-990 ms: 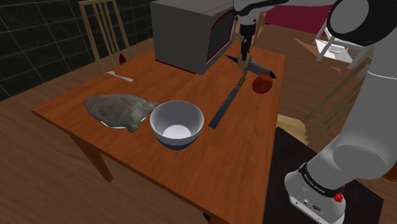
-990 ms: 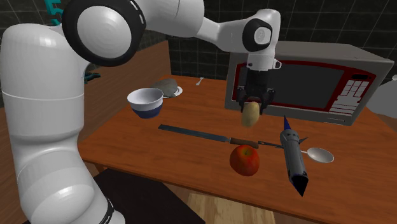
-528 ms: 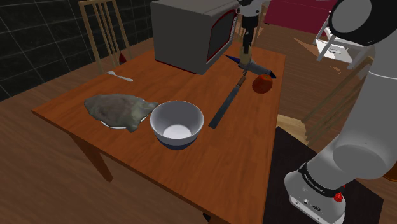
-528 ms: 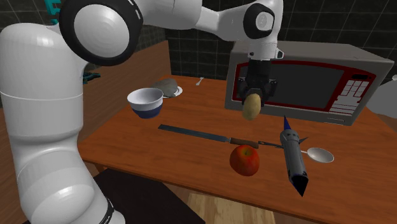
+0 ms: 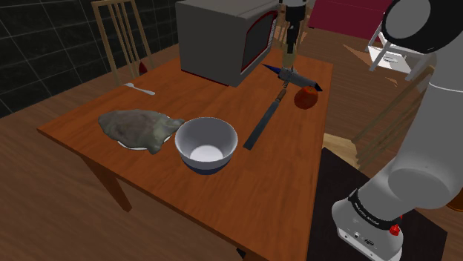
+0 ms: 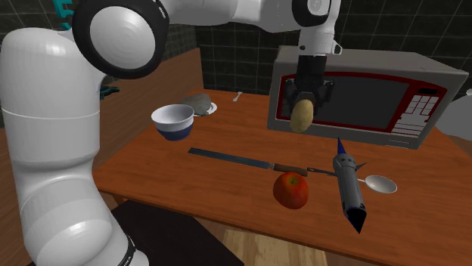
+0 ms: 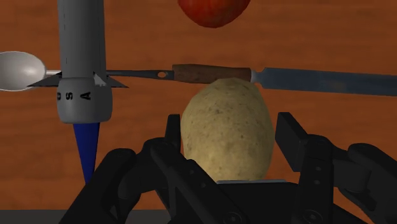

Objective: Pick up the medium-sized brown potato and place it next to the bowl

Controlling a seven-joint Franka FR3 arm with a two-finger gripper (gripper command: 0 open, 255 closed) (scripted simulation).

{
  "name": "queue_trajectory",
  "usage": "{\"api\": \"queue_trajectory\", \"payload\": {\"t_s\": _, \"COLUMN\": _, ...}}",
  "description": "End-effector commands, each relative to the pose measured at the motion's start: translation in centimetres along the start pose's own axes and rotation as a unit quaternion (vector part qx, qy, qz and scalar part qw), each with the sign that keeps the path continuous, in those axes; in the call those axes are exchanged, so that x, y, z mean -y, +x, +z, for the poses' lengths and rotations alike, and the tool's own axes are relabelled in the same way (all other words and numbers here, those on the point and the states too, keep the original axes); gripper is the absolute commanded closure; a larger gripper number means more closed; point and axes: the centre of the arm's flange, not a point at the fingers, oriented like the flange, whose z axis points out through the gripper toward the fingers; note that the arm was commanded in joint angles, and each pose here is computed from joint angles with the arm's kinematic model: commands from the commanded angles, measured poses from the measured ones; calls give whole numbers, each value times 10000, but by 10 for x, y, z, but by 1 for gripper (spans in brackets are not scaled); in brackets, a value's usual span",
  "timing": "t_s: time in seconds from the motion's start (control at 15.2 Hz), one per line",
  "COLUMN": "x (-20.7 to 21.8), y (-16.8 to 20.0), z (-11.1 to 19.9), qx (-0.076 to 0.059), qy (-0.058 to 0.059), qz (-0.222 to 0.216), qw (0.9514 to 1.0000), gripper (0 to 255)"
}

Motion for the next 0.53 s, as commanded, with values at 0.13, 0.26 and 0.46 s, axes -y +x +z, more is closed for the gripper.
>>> {"api": "queue_trajectory", "payload": {"t_s": 0.13, "x": 38, "y": 9, "z": -6, "qx": 2, "qy": 2, "qz": -1, "qw": 10000, "gripper": 255}}
{"api": "queue_trajectory", "payload": {"t_s": 0.26, "x": 64, "y": 16, "z": -8, "qx": 2, "qy": 2, "qz": -1, "qw": 10000, "gripper": 255}}
{"api": "queue_trajectory", "payload": {"t_s": 0.46, "x": 102, "y": 25, "z": -11, "qx": 2, "qy": 2, "qz": -1, "qw": 10000, "gripper": 255}}
